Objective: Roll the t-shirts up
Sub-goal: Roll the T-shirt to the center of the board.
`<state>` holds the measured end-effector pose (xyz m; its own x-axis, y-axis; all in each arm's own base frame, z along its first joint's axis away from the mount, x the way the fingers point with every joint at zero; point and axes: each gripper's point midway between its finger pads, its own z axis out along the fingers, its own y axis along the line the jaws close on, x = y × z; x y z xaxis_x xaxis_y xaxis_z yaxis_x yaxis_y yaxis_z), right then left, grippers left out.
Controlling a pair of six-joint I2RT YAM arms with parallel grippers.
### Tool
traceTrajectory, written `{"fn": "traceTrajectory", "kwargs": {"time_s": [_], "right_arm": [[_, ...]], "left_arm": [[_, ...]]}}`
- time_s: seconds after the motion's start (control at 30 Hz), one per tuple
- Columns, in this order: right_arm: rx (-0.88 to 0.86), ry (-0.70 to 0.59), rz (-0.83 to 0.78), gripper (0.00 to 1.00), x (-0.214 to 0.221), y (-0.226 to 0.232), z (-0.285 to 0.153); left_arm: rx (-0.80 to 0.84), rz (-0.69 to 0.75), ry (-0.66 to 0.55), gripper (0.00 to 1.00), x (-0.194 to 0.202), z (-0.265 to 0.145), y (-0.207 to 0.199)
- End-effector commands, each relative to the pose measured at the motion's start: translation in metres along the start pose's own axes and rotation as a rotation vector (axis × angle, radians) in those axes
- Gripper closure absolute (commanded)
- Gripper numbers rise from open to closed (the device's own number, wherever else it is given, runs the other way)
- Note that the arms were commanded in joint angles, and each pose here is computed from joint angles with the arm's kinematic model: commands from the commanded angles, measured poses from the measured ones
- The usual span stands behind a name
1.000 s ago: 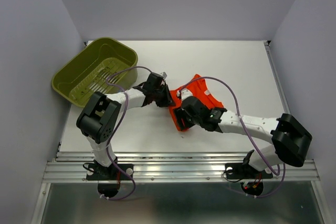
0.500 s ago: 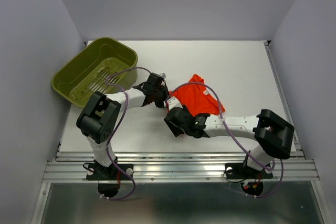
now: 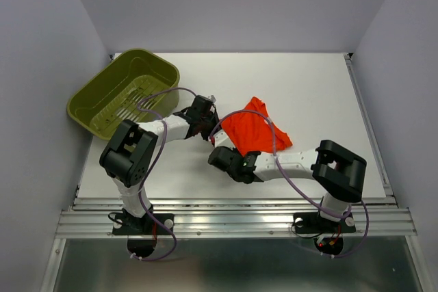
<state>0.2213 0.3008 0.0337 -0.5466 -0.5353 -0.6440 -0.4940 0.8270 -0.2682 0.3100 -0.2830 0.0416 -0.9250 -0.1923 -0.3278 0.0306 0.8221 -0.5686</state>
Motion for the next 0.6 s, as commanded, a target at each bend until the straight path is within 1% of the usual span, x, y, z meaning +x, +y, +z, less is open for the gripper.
{"fn": "traceTrajectory", "kwargs": {"time_s": [0.0, 0.03, 0.07, 0.1, 0.13, 0.17, 0.23, 0.27, 0.33, 0.37, 0.4, 0.43, 0.57], "right_arm": [[0.037, -0.047, 0.059, 0.83, -0.016, 0.001, -0.002], [0.033, -0.047, 0.065, 0.93, -0.016, 0.001, -0.002], [0.023, -0.052, 0.072, 0.96, -0.018, 0.002, -0.003], [-0.002, -0.053, 0.083, 0.99, -0.017, 0.006, -0.004], [-0.013, -0.053, 0.097, 0.99, -0.018, 0.005, -0.004], [-0.036, -0.055, 0.108, 0.99, -0.018, 0.009, -0.005], [-0.100, -0.067, 0.144, 0.99, -0.023, 0.014, -0.010], [-0.101, -0.060, 0.166, 0.99, -0.022, 0.009, -0.007], [-0.145, -0.058, 0.197, 0.99, -0.025, 0.012, -0.011], [-0.156, -0.062, 0.210, 0.99, -0.027, 0.010, -0.011], [-0.183, -0.059, 0.231, 0.99, -0.027, 0.011, -0.010], [-0.201, -0.067, 0.249, 0.99, -0.031, 0.009, -0.013], [-0.262, -0.067, 0.325, 0.99, -0.035, 0.002, -0.015]], "left_arm": [[0.020, 0.030, -0.056, 1.00, -0.015, -0.016, -0.015], [0.022, 0.037, -0.058, 1.00, -0.015, -0.016, -0.015], [0.025, 0.041, -0.059, 0.88, -0.016, -0.017, -0.016], [0.025, 0.046, -0.057, 0.82, -0.015, -0.017, -0.016], [0.026, 0.048, -0.059, 0.76, -0.015, -0.018, -0.016], [0.026, 0.052, -0.061, 0.64, -0.016, -0.019, -0.016], [0.029, 0.056, -0.066, 0.51, -0.017, -0.022, -0.018], [0.023, 0.060, -0.071, 0.40, -0.018, -0.023, -0.017], [0.016, 0.063, -0.074, 0.29, -0.019, -0.026, -0.017], [0.012, 0.066, -0.077, 0.20, -0.020, -0.027, -0.017], [0.013, 0.075, -0.084, 0.19, -0.022, -0.029, -0.019], [0.009, 0.076, -0.084, 0.15, -0.023, -0.031, -0.019], [0.003, 0.090, -0.102, 0.13, -0.030, -0.039, -0.021]]}}
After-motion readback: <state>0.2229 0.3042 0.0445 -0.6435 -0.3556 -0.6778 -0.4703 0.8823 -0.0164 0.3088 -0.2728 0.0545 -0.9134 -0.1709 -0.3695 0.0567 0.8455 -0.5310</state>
